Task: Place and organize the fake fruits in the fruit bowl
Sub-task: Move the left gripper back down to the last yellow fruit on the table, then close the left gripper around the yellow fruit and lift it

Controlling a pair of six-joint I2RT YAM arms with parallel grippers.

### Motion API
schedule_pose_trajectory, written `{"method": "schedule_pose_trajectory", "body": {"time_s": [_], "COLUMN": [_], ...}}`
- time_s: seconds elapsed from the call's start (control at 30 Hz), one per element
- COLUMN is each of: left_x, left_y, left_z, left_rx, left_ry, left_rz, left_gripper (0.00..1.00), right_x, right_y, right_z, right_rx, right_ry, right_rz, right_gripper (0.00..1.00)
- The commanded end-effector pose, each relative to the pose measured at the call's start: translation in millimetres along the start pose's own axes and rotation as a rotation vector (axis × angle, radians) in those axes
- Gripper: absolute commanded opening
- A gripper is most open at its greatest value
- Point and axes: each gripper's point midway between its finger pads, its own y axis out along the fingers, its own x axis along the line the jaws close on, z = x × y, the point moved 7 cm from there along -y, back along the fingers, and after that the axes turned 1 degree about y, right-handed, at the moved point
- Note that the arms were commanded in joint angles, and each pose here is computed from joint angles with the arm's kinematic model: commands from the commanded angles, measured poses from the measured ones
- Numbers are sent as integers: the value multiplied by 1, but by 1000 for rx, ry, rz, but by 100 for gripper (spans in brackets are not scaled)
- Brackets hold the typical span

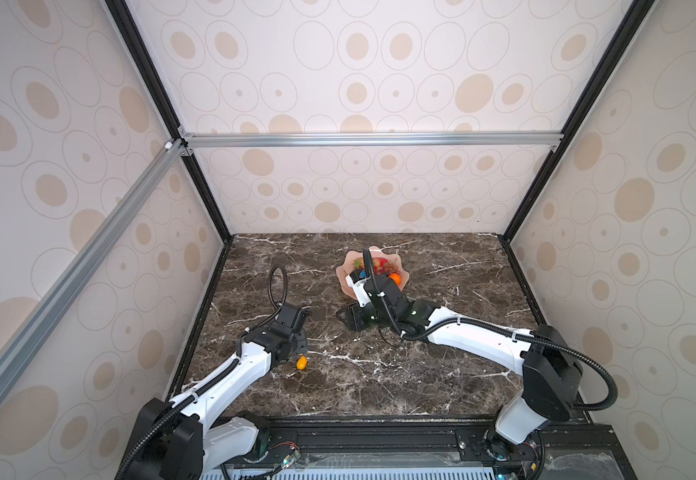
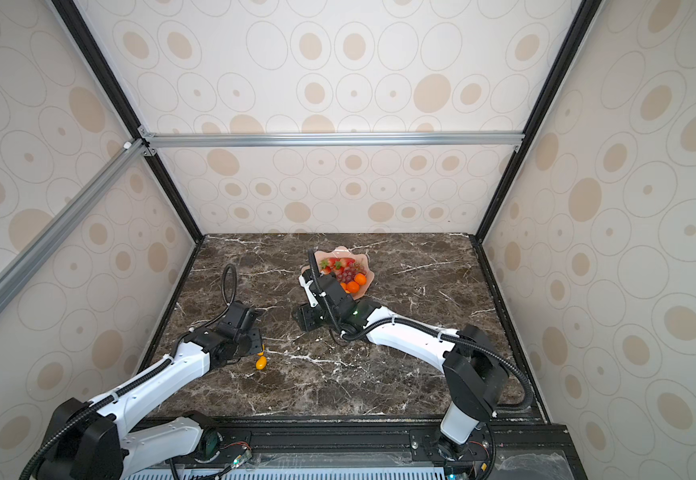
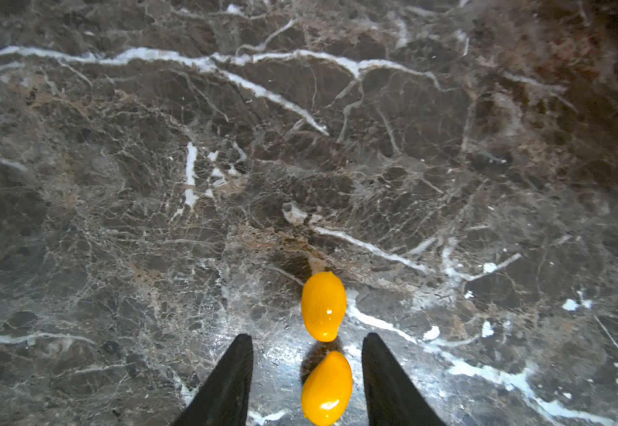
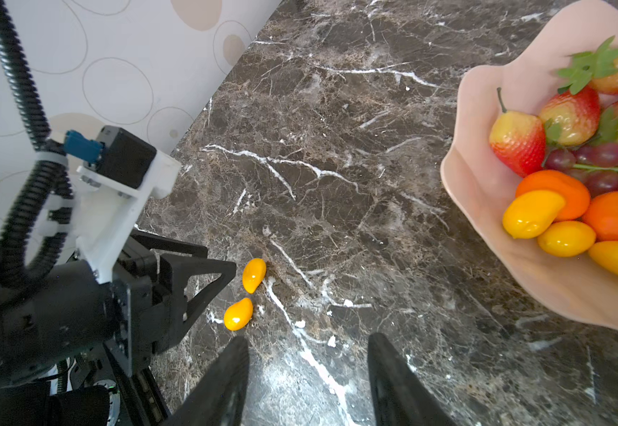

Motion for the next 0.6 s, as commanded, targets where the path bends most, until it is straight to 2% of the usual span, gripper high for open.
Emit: {"method": "schedule_pose_trajectory", "body": {"time_s": [0.0, 0.2, 0.57], "left_x": [-4, -9, -7], "left_y": [5, 17, 32], "left_z": [-6, -5, 2], "left_rx": [-3, 32, 88], "left_ry": [-8, 15, 42], "left_rz": [35, 48, -3], "left_gripper": [48, 47, 45], "right_x": [8, 1, -8], "right_y": [-11, -20, -31], "right_z": [-8, -3, 1], "right_rx": [-62, -104, -146], "right_ry": [-35, -32, -1], "right_rz": [-39, -6, 45], "right_gripper": [61, 70, 89]}}
